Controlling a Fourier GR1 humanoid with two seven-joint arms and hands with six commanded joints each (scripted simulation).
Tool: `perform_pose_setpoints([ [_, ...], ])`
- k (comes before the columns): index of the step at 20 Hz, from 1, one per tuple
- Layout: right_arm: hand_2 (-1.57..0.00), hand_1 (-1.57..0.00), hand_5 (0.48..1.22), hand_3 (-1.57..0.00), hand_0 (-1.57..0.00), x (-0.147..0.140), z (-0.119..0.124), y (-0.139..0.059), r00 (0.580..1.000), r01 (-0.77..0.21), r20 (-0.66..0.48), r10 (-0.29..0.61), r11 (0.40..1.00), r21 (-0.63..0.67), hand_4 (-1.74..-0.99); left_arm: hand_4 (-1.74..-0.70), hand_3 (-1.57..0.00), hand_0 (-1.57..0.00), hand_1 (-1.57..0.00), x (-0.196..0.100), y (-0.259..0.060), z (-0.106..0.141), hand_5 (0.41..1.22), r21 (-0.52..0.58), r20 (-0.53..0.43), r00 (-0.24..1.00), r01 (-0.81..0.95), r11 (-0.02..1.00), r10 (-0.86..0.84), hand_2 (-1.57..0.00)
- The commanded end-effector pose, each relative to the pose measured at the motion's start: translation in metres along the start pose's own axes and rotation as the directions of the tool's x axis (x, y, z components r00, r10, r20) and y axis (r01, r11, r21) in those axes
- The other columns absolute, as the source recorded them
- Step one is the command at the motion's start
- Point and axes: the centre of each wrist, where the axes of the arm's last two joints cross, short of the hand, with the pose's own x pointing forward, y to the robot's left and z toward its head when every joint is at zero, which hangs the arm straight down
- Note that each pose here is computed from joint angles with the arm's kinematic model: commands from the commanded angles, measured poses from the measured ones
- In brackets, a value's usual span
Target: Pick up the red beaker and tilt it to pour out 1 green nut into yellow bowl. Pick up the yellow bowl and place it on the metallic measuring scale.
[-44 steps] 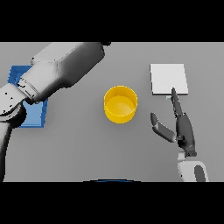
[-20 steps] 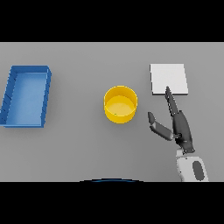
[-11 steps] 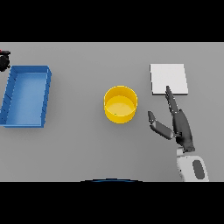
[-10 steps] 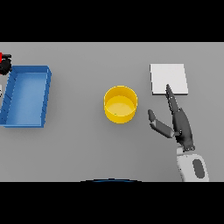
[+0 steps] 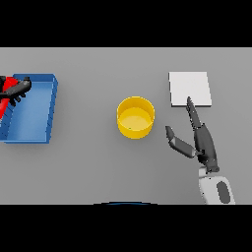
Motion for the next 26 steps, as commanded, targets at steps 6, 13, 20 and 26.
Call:
perform_pose_setpoints([
  [6,0.0,0.0,0.688,0.0,0.0,-0.001,-0.001,-0.004,1.0,0.015,0.008,-0.015,1.0,0.013,-1.148,-0.75,-0.23,-0.33,-0.29,-0.005,0.0,-0.001,0.647,-0.061,-0.018,0.994,0.107,0.992,-0.108,-0.27],
  [13,0.0,0.0,0.672,0.0,0.0,0.002,0.0,0.002,0.999,-0.036,-0.032,0.036,0.999,0.005,-1.175,-0.71,-0.05,-0.07,-0.06,-0.003,-0.006,-0.009,0.658,0.015,0.032,0.994,0.103,0.995,-0.103,-0.06],
  [20,0.0,0.0,0.716,0.0,0.0,0.02,-0.029,-0.009,0.939,-0.344,0.108,0.326,0.891,0.297,-1.19,-0.72,-0.01,-0.01,-0.01,-0.001,-0.006,-0.004,0.676,0.036,0.1,0.993,0.061,0.997,-0.064,-0.01],
  [26,0.0,0.0,0.702,0.0,0.0,0.046,-0.07,0.005,0.68,-0.731,0.426,0.597,0.509,0.454,-1.232,-0.71,0.0,0.0,0.0,-0.007,-0.01,-0.007,0.669,0.017,0.102,0.993,0.051,0.999,-0.052,0.0],
])
